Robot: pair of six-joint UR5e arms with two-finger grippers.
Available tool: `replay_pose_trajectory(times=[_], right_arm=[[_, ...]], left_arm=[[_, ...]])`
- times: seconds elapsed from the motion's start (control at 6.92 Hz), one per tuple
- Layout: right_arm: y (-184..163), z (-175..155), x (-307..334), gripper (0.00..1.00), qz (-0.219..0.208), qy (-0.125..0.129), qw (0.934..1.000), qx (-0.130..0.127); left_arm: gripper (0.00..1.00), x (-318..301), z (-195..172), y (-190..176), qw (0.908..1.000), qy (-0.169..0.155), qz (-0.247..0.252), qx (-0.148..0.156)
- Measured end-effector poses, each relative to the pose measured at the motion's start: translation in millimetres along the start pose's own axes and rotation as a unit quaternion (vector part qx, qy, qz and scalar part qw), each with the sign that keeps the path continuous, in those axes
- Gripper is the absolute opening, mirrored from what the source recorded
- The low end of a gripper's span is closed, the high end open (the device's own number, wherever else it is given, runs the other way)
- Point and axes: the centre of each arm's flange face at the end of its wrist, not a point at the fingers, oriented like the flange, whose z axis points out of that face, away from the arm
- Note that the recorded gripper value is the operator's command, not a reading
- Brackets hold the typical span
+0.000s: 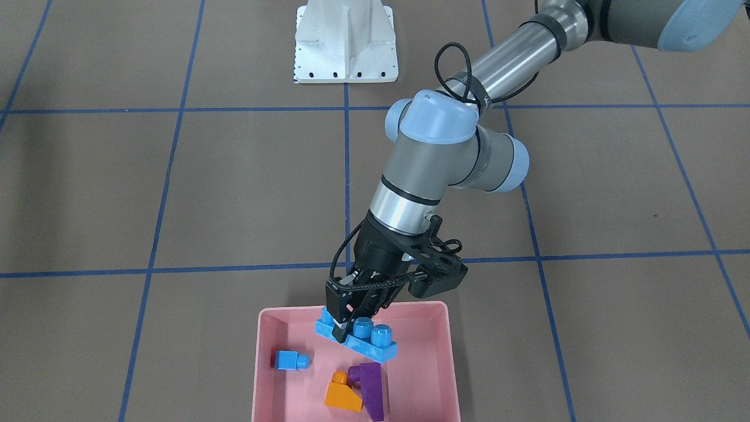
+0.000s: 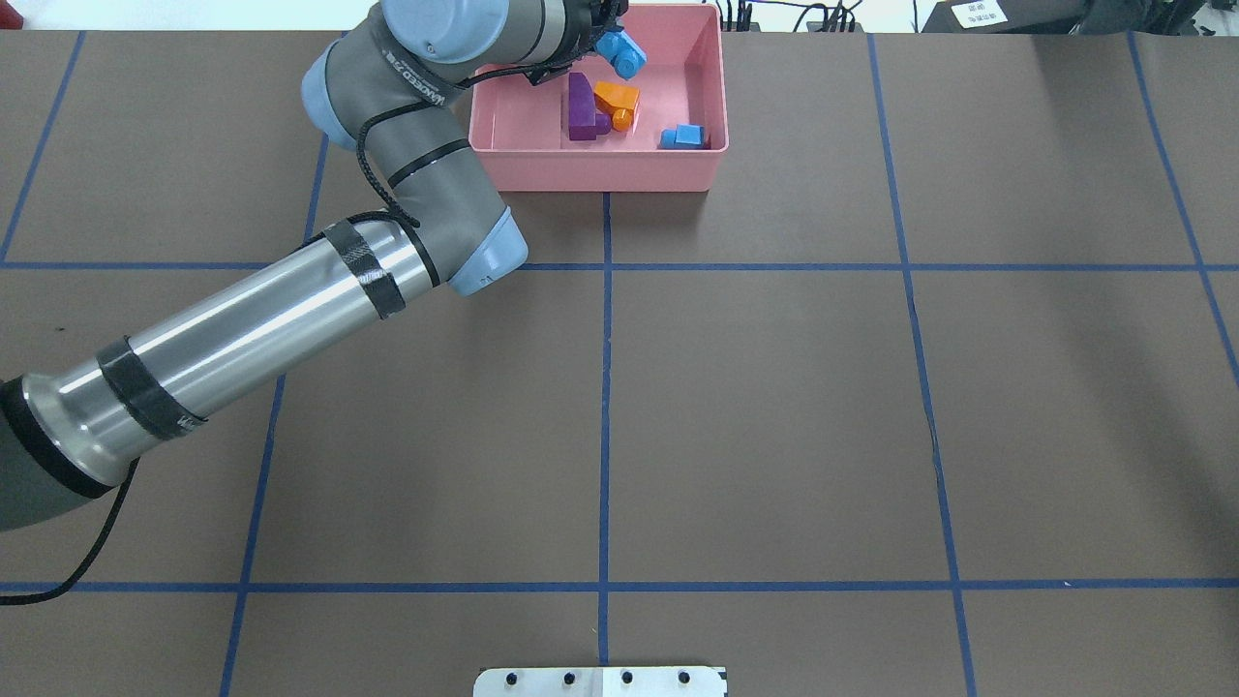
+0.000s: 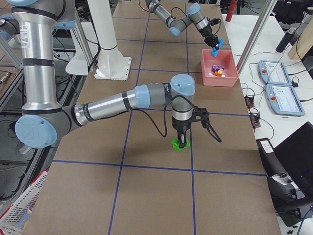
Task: Put all blocks into box
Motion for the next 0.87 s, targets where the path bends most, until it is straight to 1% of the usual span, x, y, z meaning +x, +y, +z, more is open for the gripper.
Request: replay_pose_trajectory(times=[0.14,0.29,0.43,0.72,0.87], right_arm=[[-27.1,-10.9,-34.5,0.00,0.003,-0.007,0.9999,0.015],[-46.6,-17.0,-65.9,0.00,0.008,-0.014,0.9996,0.025],[-62.1,-21.5,-92.3,0.00,0.005,-0.021,0.9992,0.035],[-101.7,-32.1,-142.3,0.00,-0.015,-0.032,0.9980,0.053],[-121.9,-39.0,-168.2,0.00,-0.027,-0.038,0.9972,0.060]], left_arm=[[0.41,-9.9,10.8,-1.4,0.9999,-0.009,-0.007,0.009],[0.99,-16.0,16.2,-2.6,0.9998,-0.015,-0.010,0.012],[1.00,-19.5,18.5,-3.5,0.9997,-0.019,-0.008,0.014],[1.00,-20.8,18.1,-5.5,0.9996,-0.024,-0.001,0.013],[1.00,-18.2,14.8,-8.4,0.9995,-0.029,-0.001,0.007]])
